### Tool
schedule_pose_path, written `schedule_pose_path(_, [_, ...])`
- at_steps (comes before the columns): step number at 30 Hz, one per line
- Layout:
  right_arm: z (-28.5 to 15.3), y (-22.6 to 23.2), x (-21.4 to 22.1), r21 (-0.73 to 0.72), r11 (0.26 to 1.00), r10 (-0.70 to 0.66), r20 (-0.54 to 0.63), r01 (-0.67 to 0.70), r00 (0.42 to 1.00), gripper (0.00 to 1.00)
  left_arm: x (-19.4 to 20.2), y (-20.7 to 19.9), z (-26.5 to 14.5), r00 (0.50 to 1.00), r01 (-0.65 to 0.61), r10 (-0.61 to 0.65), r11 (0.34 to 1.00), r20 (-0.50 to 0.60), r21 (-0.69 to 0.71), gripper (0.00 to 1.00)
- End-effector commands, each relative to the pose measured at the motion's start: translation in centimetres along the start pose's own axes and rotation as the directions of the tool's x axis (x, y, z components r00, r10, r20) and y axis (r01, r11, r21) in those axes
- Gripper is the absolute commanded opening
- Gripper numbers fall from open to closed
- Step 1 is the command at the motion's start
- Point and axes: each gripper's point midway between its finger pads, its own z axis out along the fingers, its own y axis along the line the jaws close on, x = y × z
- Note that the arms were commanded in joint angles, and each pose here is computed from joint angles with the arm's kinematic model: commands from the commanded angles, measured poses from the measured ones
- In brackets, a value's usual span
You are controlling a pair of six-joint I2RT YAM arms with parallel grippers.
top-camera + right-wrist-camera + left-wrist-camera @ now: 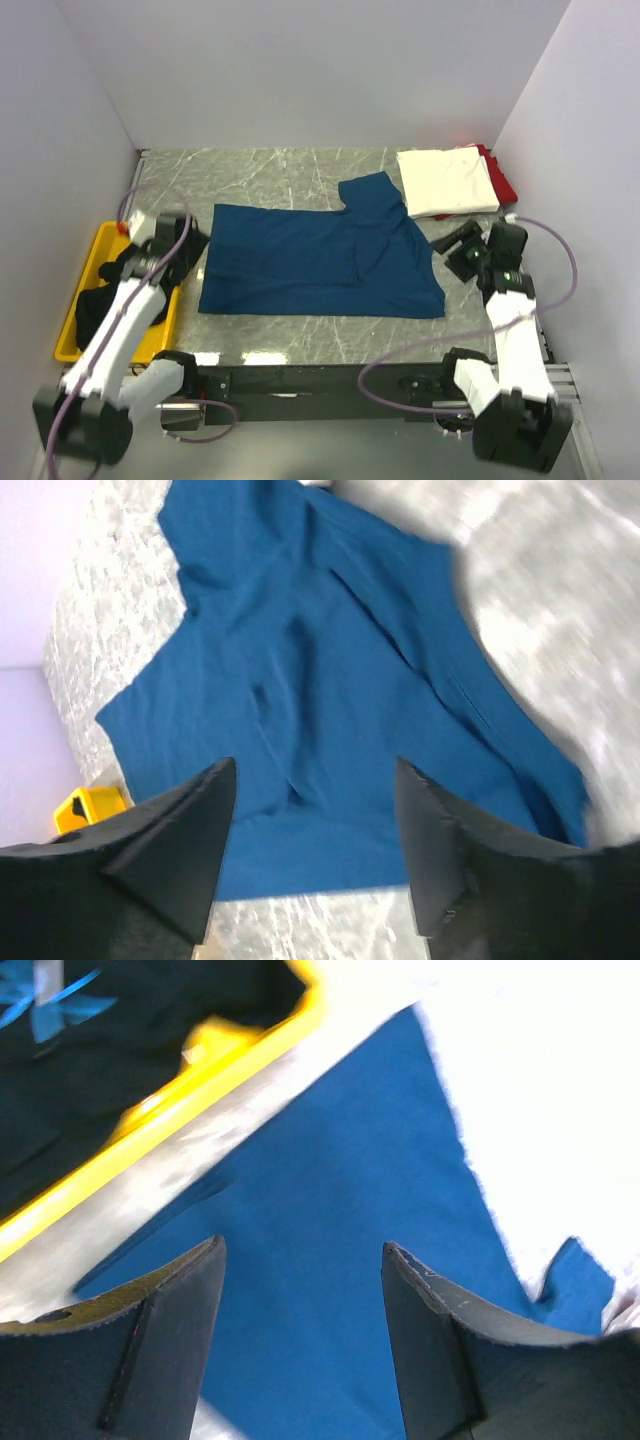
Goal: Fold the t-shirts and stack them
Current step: Fold the tshirt
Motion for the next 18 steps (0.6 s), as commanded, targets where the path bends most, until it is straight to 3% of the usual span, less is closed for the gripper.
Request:
schedule_pose_path(1, [2.2, 5.6, -4.5, -0.15, 0.986, -0.059, 0.098, 0.074, 0.993, 0.68, -2.0, -5.3, 1.5, 0.996, -0.083, 0.081, 0.995, 0.037, 0.055, 0.68])
schedule_pose_path(3, [3.4, 7.1, -6.7, -0.13, 0.987, -0.068, 0.159, 0.089, 0.985, 0.63, -1.6, -7.2, 3.5, 0.993, -0.114, 0.113, 0.993, 0.013, 0.041, 0.67])
schedule_pose_path(6, [7.1, 8.2, -8.5, -0.123, 0.99, -0.047, 0.14, 0.064, 0.989, 0.49, -0.3, -9.2, 5.9, 0.989, -0.139, 0.141, 0.989, -0.033, 0.058, 0.66])
schedule_pose_path(13, [15.5, 7.1, -11.2, -0.001, 0.999, -0.036, 0.068, 0.036, 0.997, 0.49, 0.4, -12.6, 10.4, 0.975, -0.208, 0.209, 0.978, -0.07, 0.025, 0.65])
schedule_pose_path(18, [19.1, 6.7, -11.5, 0.013, 1.0, -0.028, 0.03, 0.028, 0.999, 0.58, 0.0, -14.4, 12.3, 0.969, -0.237, 0.238, 0.971, -0.066, 0.026, 0.64])
